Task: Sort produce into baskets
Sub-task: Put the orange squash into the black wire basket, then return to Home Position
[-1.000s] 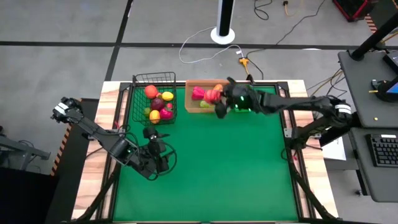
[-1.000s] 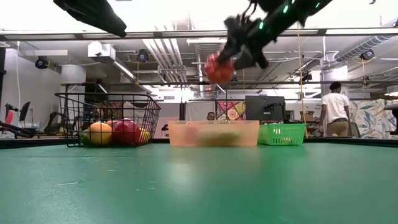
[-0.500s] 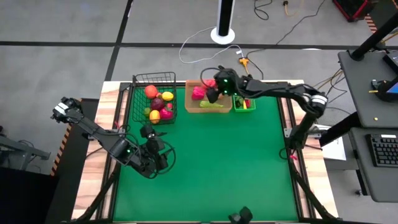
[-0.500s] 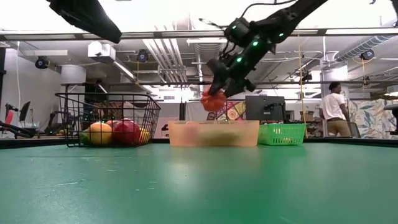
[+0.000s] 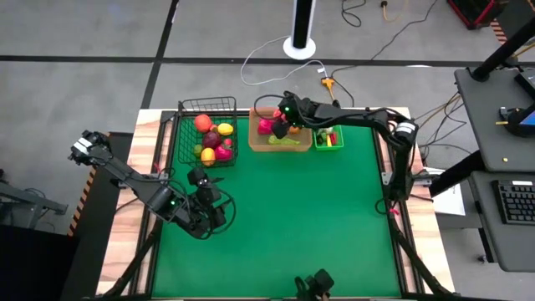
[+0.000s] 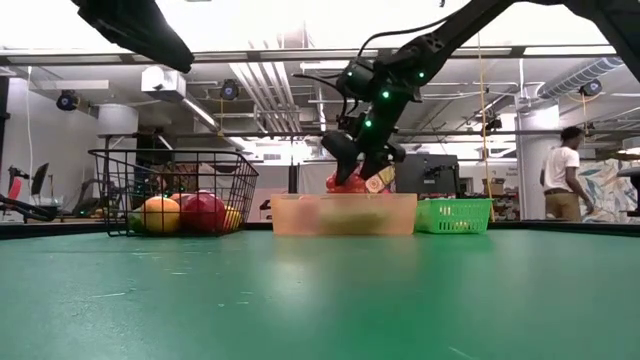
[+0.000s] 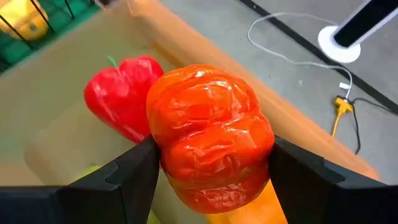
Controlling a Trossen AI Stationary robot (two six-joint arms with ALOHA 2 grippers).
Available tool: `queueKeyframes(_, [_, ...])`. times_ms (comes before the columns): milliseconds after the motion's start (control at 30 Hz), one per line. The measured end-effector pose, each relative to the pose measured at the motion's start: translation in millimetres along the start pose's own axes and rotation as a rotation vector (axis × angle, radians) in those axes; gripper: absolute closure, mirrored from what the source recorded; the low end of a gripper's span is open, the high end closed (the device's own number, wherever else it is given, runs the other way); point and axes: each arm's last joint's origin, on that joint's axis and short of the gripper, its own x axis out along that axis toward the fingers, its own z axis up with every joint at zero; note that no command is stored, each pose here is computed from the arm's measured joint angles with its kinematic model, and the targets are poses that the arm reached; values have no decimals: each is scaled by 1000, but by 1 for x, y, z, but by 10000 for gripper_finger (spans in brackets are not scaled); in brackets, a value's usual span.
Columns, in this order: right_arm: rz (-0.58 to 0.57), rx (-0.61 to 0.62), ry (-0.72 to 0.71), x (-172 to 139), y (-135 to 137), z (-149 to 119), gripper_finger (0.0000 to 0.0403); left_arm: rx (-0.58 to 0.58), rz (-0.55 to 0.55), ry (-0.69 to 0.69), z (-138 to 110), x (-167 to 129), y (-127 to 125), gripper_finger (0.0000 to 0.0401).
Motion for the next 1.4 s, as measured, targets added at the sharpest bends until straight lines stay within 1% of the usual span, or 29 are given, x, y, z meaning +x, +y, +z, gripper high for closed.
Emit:
queueKeyframes(567, [6,-4,19,5,-1,-4,141,-16,21,18,-13,6,0,93])
queueKeyframes(867, [2,-1,46,6,-1,-11,85,-17,21,18,-13,6,0,93])
queueKeyframes(967, [2,-1,49,6,-1,-11,76,-17,21,18,-13,6,0,93])
queueKeyframes(1133, [-4,1,48,6,-1,-11,79,-19,20,17,-13,6,0,93])
queueKeyframes(1267, [-52,9,37,6,-3,-11,91,-22,20,17,-13,6,0,93])
queueKeyframes(1400, [-58,4,36,6,-3,-11,102,-22,20,17,-13,6,0,93])
